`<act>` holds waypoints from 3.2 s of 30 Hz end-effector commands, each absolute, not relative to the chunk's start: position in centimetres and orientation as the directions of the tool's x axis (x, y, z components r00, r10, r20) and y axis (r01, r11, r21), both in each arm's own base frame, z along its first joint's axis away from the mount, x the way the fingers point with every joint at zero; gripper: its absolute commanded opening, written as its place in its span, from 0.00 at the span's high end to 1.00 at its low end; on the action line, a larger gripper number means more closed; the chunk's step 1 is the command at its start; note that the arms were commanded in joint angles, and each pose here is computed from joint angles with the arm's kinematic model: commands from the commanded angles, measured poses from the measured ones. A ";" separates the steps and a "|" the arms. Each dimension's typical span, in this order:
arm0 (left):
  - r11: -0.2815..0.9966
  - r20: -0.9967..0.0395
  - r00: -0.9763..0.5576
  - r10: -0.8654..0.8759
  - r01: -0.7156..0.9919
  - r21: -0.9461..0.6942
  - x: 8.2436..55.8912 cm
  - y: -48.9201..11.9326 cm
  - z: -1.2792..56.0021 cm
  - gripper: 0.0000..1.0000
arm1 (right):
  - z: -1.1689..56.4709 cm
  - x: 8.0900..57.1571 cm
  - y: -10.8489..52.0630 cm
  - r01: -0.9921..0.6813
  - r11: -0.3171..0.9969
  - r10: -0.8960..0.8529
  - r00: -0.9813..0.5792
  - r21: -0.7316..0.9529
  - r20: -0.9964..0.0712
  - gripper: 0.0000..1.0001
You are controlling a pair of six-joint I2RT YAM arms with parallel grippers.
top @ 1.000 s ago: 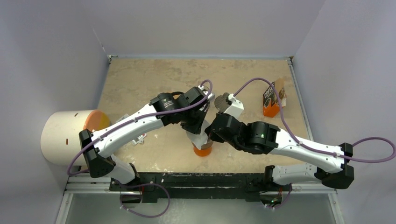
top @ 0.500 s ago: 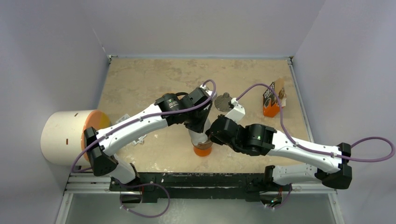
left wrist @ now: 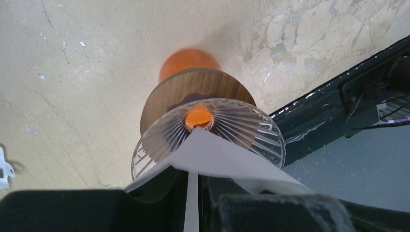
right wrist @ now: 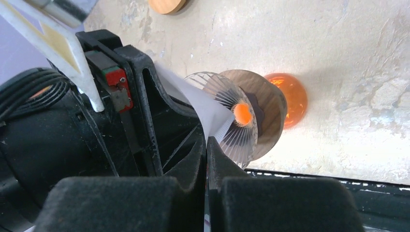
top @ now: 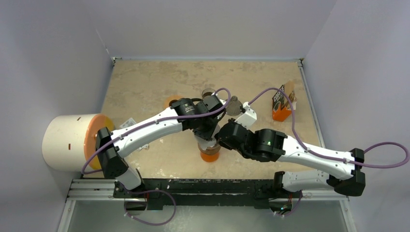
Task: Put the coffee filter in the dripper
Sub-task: Place the coffee filter in the coffee dripper.
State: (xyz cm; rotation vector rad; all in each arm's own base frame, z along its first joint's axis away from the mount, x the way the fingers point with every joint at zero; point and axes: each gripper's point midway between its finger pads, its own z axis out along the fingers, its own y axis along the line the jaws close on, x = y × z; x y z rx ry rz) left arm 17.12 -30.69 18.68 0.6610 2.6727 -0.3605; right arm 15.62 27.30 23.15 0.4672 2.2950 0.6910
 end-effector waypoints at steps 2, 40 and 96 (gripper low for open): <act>0.859 -0.422 -0.818 0.392 0.489 -0.150 17.3 -30.9 19.7 0.89 | 23.9 16.8 25.2 0.174 0.789 0.553 -0.620 0.590 -0.557 1.00; 0.845 -0.373 -0.815 0.443 0.519 -0.129 16.6 -31.3 17.9 0.52 | 25.6 16.0 19.4 0.147 0.775 0.575 -0.566 0.615 -0.590 0.64; 0.828 -0.382 -0.815 0.436 0.530 -0.185 15.9 -31.8 16.6 0.70 | 25.3 16.0 19.6 0.132 0.769 0.578 -0.563 0.625 -0.591 0.63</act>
